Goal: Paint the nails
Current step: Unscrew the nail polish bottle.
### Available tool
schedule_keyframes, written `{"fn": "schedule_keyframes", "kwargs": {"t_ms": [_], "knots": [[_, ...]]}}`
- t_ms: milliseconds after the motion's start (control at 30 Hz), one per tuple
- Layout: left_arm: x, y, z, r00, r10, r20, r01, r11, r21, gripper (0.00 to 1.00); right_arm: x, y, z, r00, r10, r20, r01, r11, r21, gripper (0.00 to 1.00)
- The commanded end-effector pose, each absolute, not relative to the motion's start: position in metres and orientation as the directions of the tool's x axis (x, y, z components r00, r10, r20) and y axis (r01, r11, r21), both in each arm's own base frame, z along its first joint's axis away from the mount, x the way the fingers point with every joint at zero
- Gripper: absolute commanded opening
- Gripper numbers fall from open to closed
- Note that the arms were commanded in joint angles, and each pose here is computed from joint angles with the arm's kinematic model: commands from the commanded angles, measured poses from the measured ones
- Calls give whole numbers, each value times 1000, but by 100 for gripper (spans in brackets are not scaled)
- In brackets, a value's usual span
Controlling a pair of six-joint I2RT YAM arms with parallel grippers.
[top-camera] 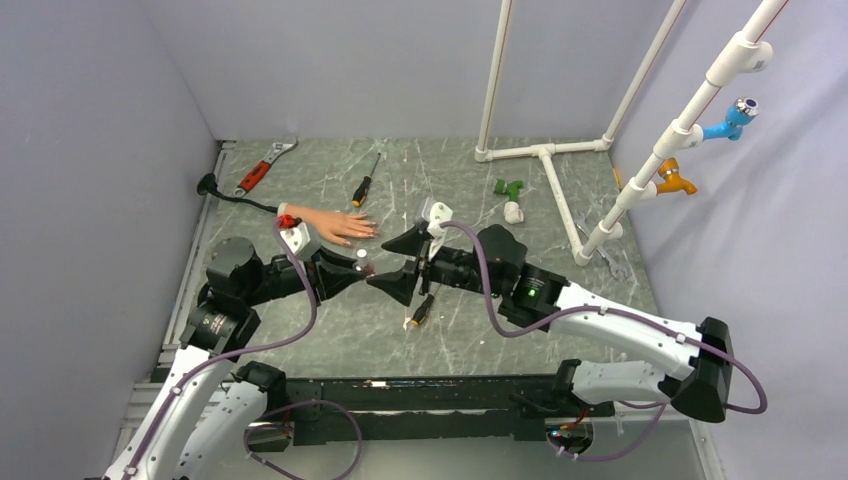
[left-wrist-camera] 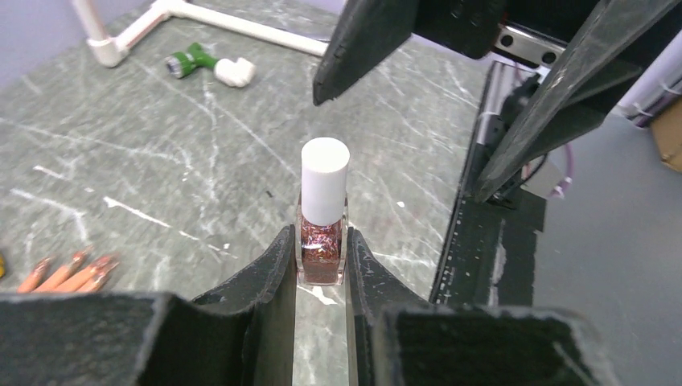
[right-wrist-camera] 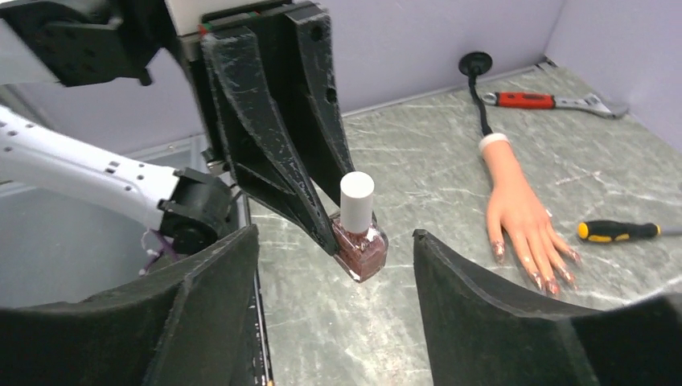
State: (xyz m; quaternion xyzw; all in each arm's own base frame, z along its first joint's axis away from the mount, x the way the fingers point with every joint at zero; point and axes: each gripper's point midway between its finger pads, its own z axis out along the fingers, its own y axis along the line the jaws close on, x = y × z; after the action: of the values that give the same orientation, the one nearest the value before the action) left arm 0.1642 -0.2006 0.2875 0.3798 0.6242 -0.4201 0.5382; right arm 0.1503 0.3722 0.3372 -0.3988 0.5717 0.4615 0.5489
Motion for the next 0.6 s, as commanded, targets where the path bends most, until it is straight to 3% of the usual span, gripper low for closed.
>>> {"fn": "schedule_keyframes", "kwargs": {"t_ms": [0, 133, 567], "knots": [[182, -189, 309, -59, 0, -998, 878, 477, -52, 0, 169, 379, 359, -82, 103, -991, -934, 339, 112, 69], [185, -187, 308, -64, 1, -998, 866, 496, -55, 0, 179, 384, 364, -94, 119, -988, -918, 374, 132, 62], [190, -183, 306, -73, 10, -997, 846, 531, -57, 0, 197, 403, 359, -129, 84, -988, -884, 441, 153, 56]]}}
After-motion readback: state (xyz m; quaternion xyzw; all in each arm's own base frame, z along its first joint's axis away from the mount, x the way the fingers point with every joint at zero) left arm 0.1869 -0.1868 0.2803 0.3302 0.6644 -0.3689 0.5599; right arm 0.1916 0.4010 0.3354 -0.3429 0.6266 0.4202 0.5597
